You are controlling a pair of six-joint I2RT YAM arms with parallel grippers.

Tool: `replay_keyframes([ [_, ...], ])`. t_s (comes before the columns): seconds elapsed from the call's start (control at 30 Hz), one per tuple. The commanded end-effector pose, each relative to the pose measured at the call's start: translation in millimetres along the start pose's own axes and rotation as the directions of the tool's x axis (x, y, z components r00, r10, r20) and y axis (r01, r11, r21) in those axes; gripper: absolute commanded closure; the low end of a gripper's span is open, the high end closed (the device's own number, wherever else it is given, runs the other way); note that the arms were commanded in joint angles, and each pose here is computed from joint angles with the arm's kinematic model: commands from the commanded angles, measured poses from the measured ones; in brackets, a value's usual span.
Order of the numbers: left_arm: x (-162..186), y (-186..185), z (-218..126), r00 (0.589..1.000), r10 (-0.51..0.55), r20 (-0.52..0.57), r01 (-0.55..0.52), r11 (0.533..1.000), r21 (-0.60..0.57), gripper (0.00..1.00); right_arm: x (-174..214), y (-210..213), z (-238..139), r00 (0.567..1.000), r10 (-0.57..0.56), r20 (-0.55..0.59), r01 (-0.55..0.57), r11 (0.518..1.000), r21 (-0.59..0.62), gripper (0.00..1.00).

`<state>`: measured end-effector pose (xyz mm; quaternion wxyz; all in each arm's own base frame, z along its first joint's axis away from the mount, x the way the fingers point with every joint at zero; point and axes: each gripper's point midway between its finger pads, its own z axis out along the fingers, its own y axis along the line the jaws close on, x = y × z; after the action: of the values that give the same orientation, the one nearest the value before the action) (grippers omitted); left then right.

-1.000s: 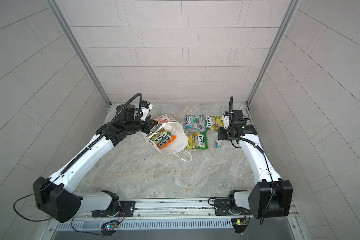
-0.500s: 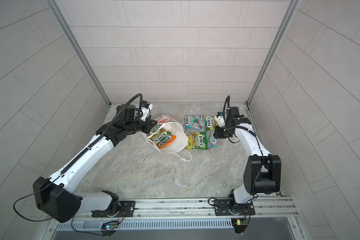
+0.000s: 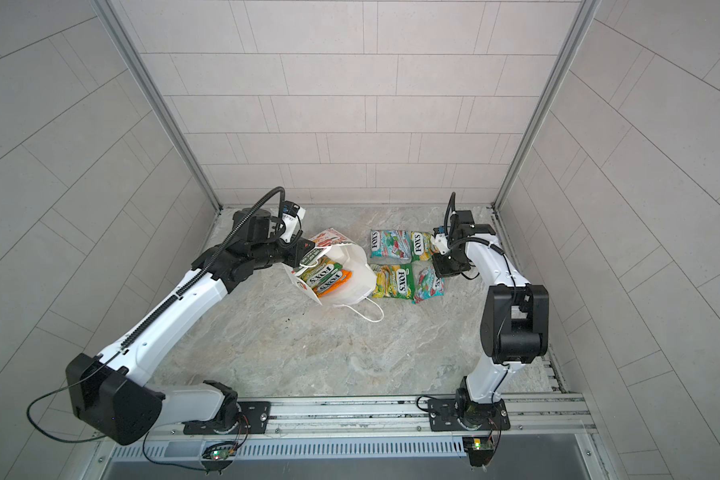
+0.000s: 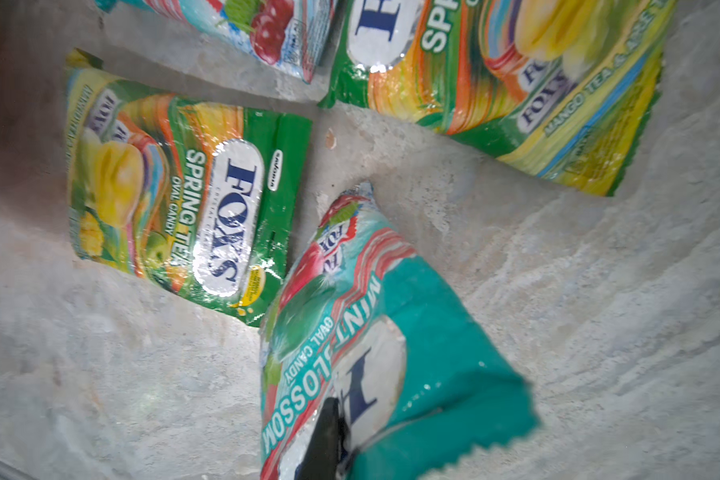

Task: Take the snacks out of the paper bag
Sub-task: 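Open the right gripper and lift it off the Mint Blossom packet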

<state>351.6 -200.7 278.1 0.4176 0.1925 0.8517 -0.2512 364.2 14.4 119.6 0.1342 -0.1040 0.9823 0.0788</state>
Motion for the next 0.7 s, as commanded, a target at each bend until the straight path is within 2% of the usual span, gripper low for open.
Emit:
replay_keyframes([
  [0.0,-9.3,-0.5,-7.0,0.999,0.023,0.022,-0.023,1.000,-0.015,1.00,1.3,-20.3,4.5,0.998,-0.052,-0.023,0.054,0.993,0.107,0.86],
  [0.17,-9.7,-0.6,-7.6,0.999,0.024,0.024,-0.024,1.000,-0.016,1.00,-8.5,-29.6,9.5,0.997,-0.076,-0.007,0.076,0.986,0.146,0.81],
  [0.43,-10.8,-1.2,-9.8,0.999,0.027,0.030,-0.027,1.000,-0.017,1.00,-20.7,-56.6,11.3,0.999,-0.051,0.002,0.049,0.959,0.280,0.80],
  [0.57,-11.0,-1.0,-9.9,0.999,0.029,0.030,-0.029,0.999,-0.018,1.00,-21.7,-67.3,8.0,1.000,-0.010,0.012,0.005,0.940,0.341,0.66],
  [0.67,-11.8,-2.2,-11.0,0.999,0.030,0.033,-0.030,0.999,-0.014,1.00,-23.9,-73.9,0.4,0.998,0.038,0.042,-0.051,0.923,0.382,0.60],
])
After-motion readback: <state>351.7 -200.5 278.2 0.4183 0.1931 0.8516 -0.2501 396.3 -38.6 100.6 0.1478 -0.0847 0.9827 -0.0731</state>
